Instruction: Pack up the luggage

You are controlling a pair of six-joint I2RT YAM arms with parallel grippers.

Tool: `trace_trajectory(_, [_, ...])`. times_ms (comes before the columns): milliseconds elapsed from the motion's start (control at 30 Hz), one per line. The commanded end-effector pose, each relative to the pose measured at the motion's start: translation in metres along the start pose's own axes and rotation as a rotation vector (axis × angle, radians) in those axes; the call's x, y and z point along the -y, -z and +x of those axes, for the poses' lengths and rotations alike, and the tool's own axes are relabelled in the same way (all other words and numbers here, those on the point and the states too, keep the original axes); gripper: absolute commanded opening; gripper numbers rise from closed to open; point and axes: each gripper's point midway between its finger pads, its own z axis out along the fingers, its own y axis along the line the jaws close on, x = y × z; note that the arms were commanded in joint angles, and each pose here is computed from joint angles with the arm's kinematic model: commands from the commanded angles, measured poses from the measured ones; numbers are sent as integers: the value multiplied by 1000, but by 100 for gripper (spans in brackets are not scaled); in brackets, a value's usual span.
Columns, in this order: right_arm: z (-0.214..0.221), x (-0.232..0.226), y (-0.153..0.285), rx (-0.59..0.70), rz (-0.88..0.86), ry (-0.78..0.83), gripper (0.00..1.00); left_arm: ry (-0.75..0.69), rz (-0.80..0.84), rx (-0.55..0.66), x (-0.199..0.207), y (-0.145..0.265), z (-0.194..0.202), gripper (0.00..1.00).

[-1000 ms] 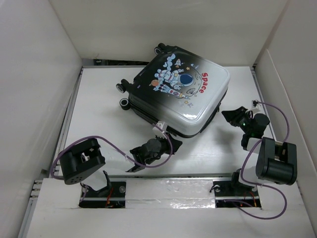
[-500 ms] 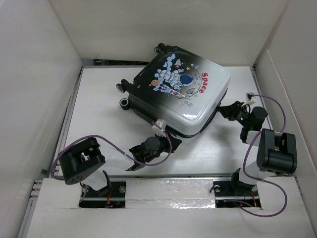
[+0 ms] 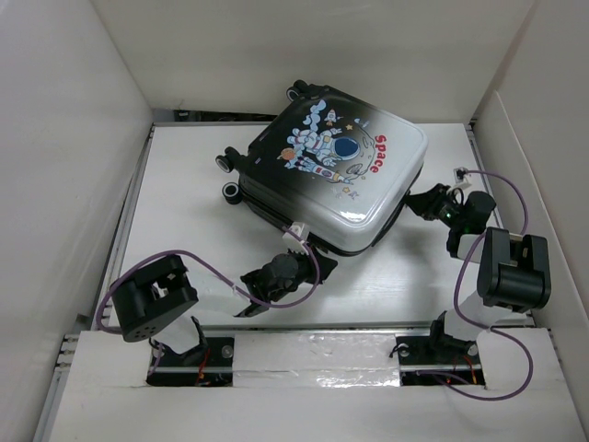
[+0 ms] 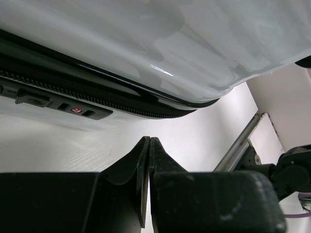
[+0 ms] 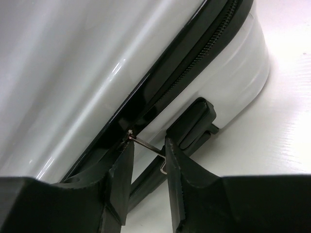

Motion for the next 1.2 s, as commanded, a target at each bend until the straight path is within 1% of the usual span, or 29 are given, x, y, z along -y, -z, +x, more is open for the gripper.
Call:
trace_trajectory(0, [-16,-7,-8,28,-34,57,32,13,61,56,20,-6,-18,0])
trace_trajectory(100, [-11,-9,-10,17,-41,50,29,7,55,67,19,-9,-23,0])
trace_trajectory(233, [-6,-6,-9,11,-40,40,29,3,58,73,22,-10,-26,0])
trace_trajectory(267, [-4,-6,-9,9,-44,34,31,-1,56,73,22,-11,-26,0])
trace_trajectory(300, [-4,-8,-9,12,-52,34,34,-2,57,74,22,-11,-27,0])
trace_trajectory(400, [2,-9,-10,-2,-57,32,38,-1,49,81,19,-12,-30,0])
trace_trajectory(533, [5,-5,-10,-9,-41,30,39,-1,48,82,20,-13,-30,0])
trace_trajectory(667, [-2,-9,-10,23,-53,33,31,-4,39,84,16,-15,-31,0])
trace_trajectory(700, [-4,-9,-10,19,-49,34,26,-7,39,84,16,-16,-31,0])
trace_trajectory(767, [-3,-11,-13,12,-46,39,19,-7,25,85,12,-20,-32,0])
trace_trajectory(800, [-2,-10,-13,9,-39,36,13,-8,30,84,14,-22,-32,0])
trace_trajectory(900, [4,-15,-14,-8,-44,33,0,-9,39,97,21,-29,-38,0])
trace_trajectory(1033, [16,-18,-5,8,14,20,0,-17,32,122,23,-38,-47,0])
trace_trajectory(1067, [23,-27,-1,1,15,23,0,-18,28,133,21,-41,-51,0])
trace_trajectory(1133, [37,-27,4,-20,71,27,0,-20,38,150,27,-45,-57,0])
trace_trajectory(1167, [53,-33,6,-59,80,25,0,-23,39,153,29,-46,-59,0])
